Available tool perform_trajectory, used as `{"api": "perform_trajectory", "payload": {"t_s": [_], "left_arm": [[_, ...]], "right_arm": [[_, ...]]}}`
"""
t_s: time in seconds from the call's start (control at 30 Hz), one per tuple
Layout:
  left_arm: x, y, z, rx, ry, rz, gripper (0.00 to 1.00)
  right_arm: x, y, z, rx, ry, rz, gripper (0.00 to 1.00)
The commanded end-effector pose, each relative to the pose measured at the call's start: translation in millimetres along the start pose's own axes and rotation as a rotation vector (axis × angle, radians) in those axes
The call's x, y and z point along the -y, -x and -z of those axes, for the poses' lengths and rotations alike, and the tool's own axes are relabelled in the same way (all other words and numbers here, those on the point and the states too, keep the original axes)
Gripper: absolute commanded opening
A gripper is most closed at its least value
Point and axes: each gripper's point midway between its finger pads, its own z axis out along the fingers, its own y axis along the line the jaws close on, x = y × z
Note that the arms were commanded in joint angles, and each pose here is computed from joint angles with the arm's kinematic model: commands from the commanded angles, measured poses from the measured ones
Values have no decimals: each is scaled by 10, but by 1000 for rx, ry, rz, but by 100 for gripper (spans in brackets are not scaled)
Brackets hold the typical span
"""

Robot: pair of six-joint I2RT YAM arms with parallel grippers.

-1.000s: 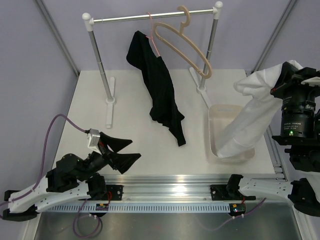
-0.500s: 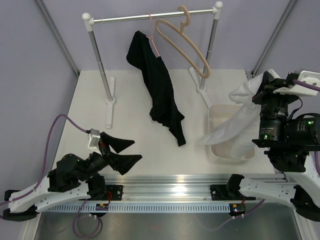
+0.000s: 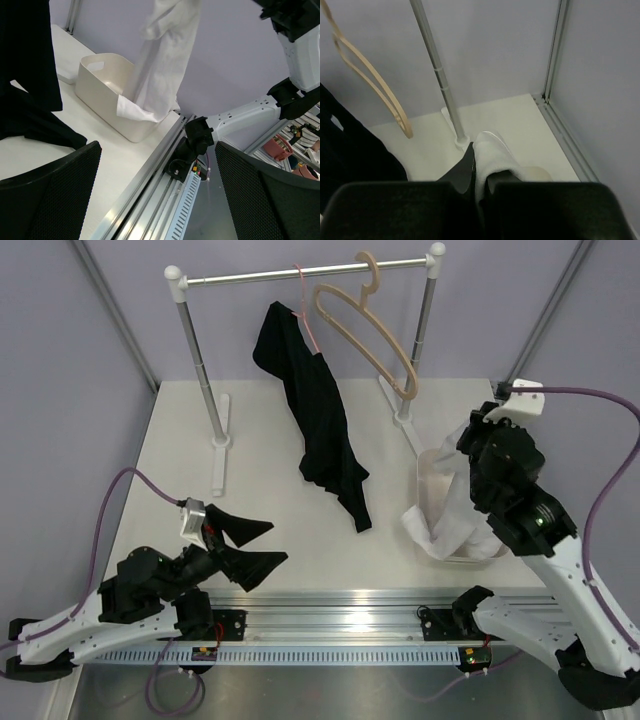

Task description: Remove the t-shirt from the hanger

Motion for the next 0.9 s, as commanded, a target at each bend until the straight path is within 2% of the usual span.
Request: {"api": "perform_trajectory", "payload": {"t_s": [0.0,0.2,0.33,0.43,0.57,0.6,0.73,0.87], "left_arm": [[121,95,19,32,-55,21,99],[25,75,56,31,-16,-2,99],[14,72,43,28,-9,-11,99],[6,55,26,20,-4,-19,99],[-3,36,11,17,-2,-18,99],[-20,5,4,13,2,-17,99],[-34,-54,-33,7,2,-11,99],[-84,-119,-88,-16,29,-20,99]], "right_arm": [[-116,-532,-203,-158,36,-74,0],[-128,-871,-531,-263,33,-75,0],[4,-1105,-674,-335,8,-159,0],[119,-1355,-627,-371,-56,-186,0],[308,-1537,-463,-331,-118,-251,0],[341,-1734,-441,-358,-131,-243,0],[376,-2088,-484,-398,-161,-231,0],[360,-2503,-566,-500,-166,-201,0]]}}
